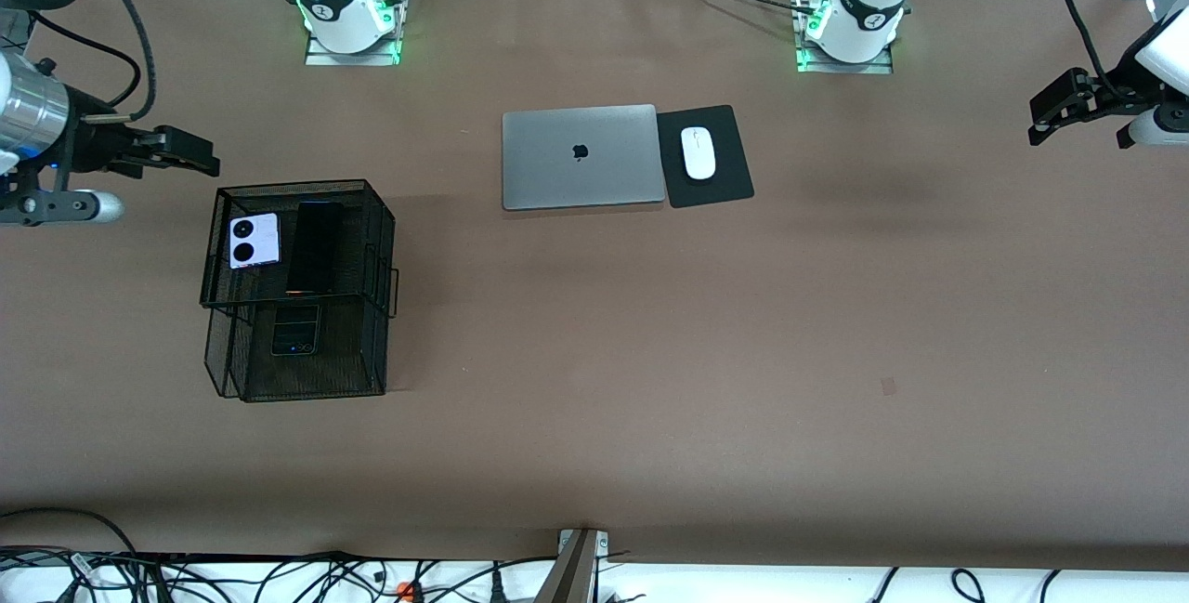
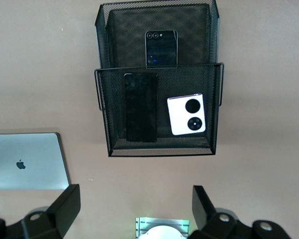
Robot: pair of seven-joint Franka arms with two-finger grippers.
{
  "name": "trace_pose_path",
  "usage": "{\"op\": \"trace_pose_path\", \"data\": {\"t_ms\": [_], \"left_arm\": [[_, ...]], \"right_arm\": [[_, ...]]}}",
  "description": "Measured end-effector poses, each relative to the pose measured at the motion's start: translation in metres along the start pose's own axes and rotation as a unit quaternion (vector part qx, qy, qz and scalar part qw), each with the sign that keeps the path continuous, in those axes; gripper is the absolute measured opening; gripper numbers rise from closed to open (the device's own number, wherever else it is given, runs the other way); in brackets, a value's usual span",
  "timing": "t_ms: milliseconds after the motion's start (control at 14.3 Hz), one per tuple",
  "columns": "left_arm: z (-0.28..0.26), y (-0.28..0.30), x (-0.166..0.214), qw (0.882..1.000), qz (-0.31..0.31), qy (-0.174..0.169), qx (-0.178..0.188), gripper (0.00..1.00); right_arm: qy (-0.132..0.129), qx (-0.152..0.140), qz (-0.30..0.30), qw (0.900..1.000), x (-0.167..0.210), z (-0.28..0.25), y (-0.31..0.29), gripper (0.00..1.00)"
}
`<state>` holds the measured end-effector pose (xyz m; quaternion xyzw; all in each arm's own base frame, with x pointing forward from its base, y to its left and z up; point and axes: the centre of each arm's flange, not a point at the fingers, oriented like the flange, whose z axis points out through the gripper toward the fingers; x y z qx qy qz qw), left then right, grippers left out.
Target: Place phones with both arms
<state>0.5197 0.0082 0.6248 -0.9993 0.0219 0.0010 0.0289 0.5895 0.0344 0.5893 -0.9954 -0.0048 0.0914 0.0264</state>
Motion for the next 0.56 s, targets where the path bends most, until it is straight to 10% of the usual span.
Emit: {"op": "trace_pose_path", "data": {"t_ms": [561], "left_arm": [[0.0,-0.0004,0.0,1.0,0.0,0.0,0.0,1.0]], "right_arm": [[0.025,-0.005,-0.008,1.0,-0.0082,-0.0015,0.0006,1.0]]}}
